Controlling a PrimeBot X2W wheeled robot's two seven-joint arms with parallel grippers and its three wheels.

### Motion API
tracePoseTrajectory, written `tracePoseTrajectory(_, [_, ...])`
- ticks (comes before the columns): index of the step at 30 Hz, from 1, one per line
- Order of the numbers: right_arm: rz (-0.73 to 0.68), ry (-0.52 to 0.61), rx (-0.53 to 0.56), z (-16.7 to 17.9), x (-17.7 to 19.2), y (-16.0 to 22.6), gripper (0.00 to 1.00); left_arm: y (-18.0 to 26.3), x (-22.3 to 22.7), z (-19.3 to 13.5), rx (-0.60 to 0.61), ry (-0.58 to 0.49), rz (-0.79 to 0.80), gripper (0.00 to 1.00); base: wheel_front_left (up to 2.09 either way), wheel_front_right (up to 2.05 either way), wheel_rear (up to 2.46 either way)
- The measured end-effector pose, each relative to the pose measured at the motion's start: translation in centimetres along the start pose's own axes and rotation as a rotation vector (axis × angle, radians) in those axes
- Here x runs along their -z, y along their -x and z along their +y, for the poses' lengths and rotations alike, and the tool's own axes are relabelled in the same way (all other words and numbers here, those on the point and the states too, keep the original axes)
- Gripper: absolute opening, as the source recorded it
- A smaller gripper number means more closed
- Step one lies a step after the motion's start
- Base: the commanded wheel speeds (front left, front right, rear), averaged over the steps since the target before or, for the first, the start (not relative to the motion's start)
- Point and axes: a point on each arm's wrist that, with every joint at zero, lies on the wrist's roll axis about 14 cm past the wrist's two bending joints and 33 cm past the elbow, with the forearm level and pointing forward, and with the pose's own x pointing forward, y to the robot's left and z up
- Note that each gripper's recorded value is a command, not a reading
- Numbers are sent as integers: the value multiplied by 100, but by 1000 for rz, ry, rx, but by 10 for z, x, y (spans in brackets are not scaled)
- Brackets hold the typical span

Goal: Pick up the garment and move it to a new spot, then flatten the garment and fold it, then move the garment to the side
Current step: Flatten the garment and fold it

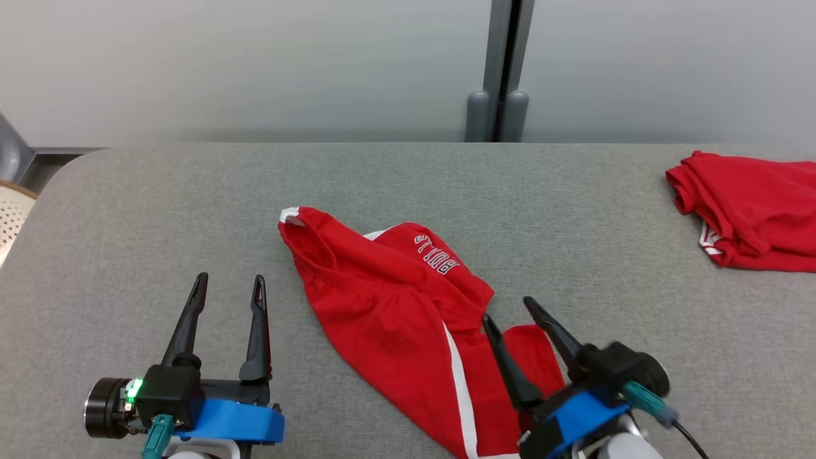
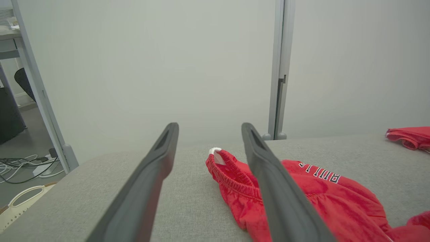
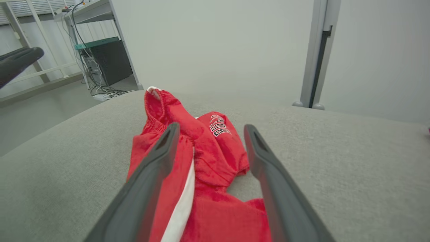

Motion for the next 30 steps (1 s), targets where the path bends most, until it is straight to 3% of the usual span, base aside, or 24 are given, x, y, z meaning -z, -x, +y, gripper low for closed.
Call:
tracePoseTrajectory(11, [195,44,-182,38,43,-56,100,20,7,30,-108,-6,32,100,0,0,0])
tracePoseTrajectory(21, [414,12,-237,55,103,-62,100,46,9,62,-223,-18,55,100,0,0,0])
tracePoseTrajectory(22, [413,4,-244,58,104,-64,42,47,10,64,-230,-19,58,100,0,0,0])
tracePoseTrajectory(23, [407,-4,-247,60,103,-66,0,48,11,65,-234,-19,62,100,0,0,0])
tracePoseTrajectory(30, [312,4,-294,73,76,-89,0,48,13,66,-239,-19,69,100,0,0,0])
